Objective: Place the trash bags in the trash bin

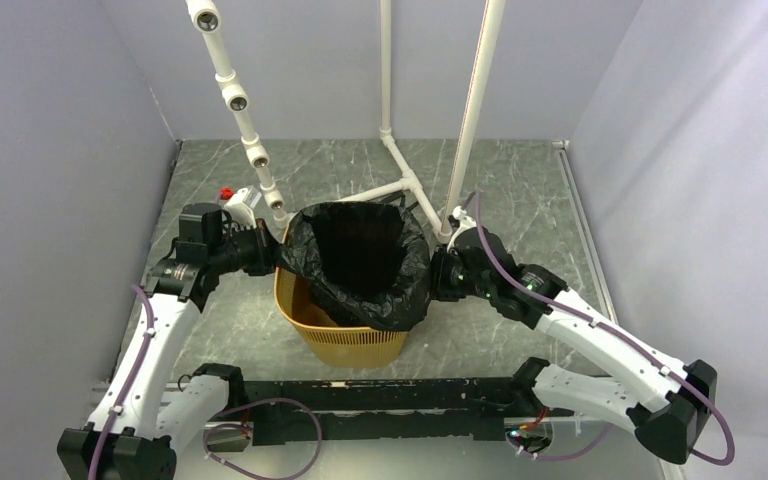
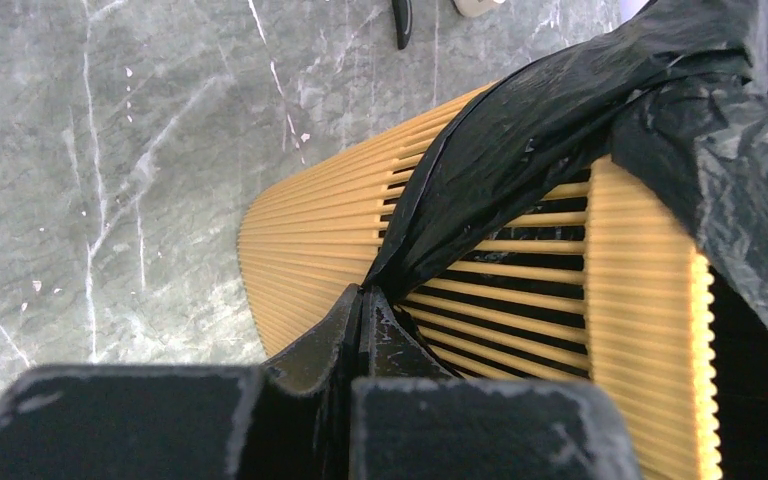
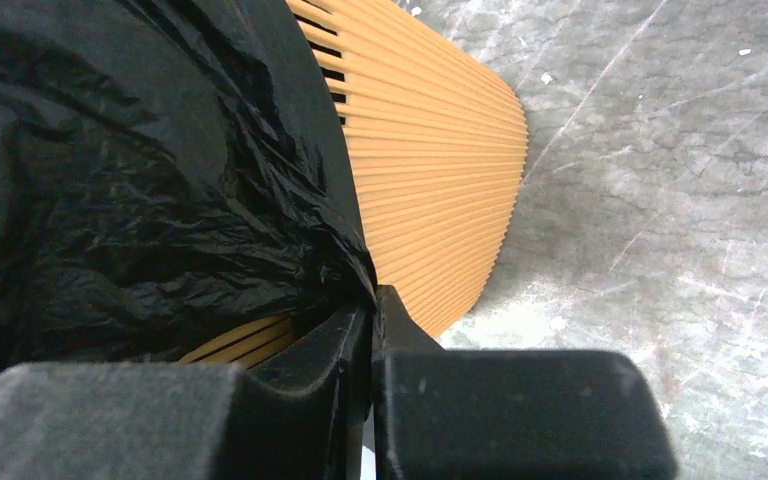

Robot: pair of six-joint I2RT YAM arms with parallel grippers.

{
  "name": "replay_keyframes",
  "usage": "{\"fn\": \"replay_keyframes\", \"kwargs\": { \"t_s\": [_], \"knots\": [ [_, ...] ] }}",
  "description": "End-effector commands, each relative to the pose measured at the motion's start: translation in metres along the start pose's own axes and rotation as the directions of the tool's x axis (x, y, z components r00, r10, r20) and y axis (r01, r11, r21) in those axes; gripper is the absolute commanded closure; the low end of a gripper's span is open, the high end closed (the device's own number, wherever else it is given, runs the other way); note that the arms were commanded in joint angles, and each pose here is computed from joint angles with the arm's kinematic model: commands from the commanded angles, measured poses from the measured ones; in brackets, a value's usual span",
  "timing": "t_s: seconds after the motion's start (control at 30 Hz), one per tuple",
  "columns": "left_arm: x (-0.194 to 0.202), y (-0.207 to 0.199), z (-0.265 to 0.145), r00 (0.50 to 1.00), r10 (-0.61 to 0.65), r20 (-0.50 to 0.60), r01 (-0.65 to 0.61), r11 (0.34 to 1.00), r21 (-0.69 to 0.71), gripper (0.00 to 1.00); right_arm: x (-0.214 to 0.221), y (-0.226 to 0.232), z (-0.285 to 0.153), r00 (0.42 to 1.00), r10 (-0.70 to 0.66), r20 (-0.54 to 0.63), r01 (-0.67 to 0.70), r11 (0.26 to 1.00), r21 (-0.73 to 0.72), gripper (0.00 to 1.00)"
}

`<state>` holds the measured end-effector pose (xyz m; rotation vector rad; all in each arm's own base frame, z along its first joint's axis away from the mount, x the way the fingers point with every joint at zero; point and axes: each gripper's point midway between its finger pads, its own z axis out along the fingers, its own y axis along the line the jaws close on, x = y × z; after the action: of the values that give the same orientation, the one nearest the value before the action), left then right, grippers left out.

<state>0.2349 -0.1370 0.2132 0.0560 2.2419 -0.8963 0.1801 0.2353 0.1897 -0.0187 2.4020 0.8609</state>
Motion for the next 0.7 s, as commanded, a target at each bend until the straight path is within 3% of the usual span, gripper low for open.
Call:
{"fn": "replay_keyframes", "kwargs": {
  "t_s": [0.0,0.13,0.27,0.33,0.5,0.67],
  "knots": [
    [0.013,0.017,0.005,0.999,-0.025,-0.042,0.022,0.998,-0.061,0.97,0.006,-0.005,0.014,1.0,-0.004,-0.019,0.004,1.0,0.005,0.9],
    [0.013,0.02,0.004,0.999,-0.029,-0.034,0.026,0.996,-0.081,0.97,0.015,-0.009,0.023,0.998,-0.005,-0.06,0.006,1.0,0.017,0.83],
    [0.001,0.021,-0.003,1.0,-0.019,0.019,0.021,0.992,-0.125,0.96,0.0,-0.011,0.007,1.0,-0.006,0.005,0.006,0.999,0.047,0.76],
    [-0.006,0.022,-0.009,0.999,-0.011,0.039,0.017,0.988,-0.152,0.92,-0.013,-0.014,-0.005,0.997,-0.019,0.074,0.014,0.997,0.073,0.63],
    [-0.02,0.022,-0.023,0.997,0.019,0.072,-0.002,0.976,-0.219,0.77,-0.037,-0.016,-0.037,0.984,-0.067,0.166,0.047,0.992,0.119,0.34],
    [-0.03,0.024,-0.041,0.993,0.043,0.111,-0.01,0.958,-0.287,0.53,-0.056,-0.028,-0.065,0.969,-0.105,0.223,0.054,0.974,0.221,0.23]
  ]
}}
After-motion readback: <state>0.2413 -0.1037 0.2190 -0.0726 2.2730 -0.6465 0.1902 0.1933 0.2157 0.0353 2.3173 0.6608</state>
